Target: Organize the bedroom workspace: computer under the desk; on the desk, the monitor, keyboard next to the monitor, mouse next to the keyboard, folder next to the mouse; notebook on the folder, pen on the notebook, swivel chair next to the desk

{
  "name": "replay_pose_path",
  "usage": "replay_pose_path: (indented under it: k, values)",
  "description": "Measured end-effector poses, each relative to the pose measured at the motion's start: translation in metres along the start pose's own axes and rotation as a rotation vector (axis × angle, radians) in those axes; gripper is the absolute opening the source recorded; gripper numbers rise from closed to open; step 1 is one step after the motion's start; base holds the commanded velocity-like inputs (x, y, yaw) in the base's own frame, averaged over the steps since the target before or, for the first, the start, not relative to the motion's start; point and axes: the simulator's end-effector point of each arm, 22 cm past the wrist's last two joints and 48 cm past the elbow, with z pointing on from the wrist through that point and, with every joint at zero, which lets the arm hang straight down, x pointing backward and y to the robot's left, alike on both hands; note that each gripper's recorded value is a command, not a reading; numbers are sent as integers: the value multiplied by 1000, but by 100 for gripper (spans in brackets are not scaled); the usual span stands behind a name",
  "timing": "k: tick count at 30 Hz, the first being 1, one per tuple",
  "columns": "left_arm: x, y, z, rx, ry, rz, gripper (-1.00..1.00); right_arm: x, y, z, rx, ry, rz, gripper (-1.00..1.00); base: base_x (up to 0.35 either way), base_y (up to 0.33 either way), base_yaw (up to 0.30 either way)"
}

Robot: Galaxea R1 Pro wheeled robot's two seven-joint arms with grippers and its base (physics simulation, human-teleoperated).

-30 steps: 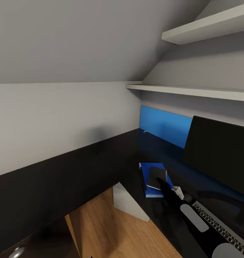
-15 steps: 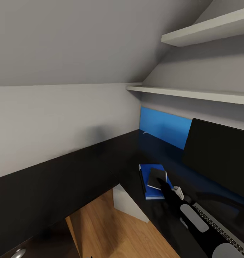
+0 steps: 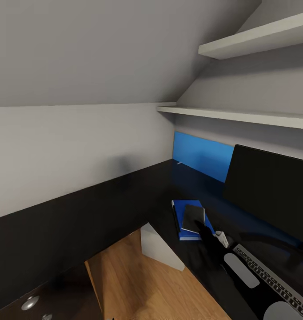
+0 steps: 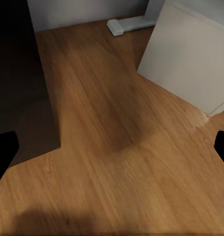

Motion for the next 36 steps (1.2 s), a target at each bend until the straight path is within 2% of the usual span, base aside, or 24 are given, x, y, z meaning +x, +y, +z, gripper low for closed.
replay_pose_path:
  k: [5,30,35,36]
  values:
    - [-1,2,0,-5,-2,-4,100,0,0,0,-1,-1,-1,100,-13,0,0]
    - [-26,0,-21,-13,1,-9,100,-18,29,-14,5,-18,2,100,0,0,0]
    - [-27,2,-26,-20,15,-7,100,-18,35,-15,44,-28,-15,100,0,0,0]
    - [-26,3,-27,-22,25,-4,100,-22,42,-16,94,-61,-42,100,0,0,0]
